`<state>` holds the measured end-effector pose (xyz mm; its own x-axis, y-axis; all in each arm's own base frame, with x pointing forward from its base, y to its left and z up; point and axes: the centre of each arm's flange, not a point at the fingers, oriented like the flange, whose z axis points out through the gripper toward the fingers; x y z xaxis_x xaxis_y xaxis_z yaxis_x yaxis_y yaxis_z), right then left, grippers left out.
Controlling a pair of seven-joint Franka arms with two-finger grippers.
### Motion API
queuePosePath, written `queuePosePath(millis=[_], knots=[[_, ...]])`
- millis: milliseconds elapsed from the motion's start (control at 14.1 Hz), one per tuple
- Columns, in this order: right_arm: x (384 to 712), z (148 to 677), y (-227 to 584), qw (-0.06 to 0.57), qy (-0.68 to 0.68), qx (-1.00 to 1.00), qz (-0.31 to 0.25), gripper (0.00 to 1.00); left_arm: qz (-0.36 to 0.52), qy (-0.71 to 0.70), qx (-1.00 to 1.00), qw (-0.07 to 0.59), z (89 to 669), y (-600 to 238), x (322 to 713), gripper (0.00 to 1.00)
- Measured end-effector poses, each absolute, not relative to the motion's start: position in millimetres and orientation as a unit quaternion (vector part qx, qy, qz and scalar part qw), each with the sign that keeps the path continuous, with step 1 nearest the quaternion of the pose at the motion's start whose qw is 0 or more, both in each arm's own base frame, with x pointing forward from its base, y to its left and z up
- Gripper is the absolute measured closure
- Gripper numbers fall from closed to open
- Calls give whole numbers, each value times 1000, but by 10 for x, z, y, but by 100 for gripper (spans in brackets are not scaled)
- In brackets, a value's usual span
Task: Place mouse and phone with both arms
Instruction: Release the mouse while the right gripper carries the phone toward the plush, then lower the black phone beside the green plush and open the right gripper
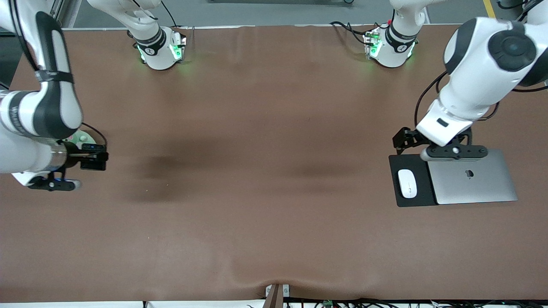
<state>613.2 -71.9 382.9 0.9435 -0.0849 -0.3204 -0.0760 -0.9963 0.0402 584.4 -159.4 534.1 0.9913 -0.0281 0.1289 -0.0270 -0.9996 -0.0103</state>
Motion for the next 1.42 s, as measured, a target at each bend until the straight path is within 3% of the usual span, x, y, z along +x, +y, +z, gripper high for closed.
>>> queuePosePath(millis=[569,1066,1422], knots=[[5574,2658,-1223,3,-76,983,-168,19,-56,4,-998,-13,5828,-1569,5817,0],[5237,2160,-1190,1,-77,983,-164,19,-43,20,-999,-9,6041,-1796,5557,0],[5198,1932,-1154,1,-74,983,-167,19,-35,40,-999,-5,6041,-1701,5381,0]])
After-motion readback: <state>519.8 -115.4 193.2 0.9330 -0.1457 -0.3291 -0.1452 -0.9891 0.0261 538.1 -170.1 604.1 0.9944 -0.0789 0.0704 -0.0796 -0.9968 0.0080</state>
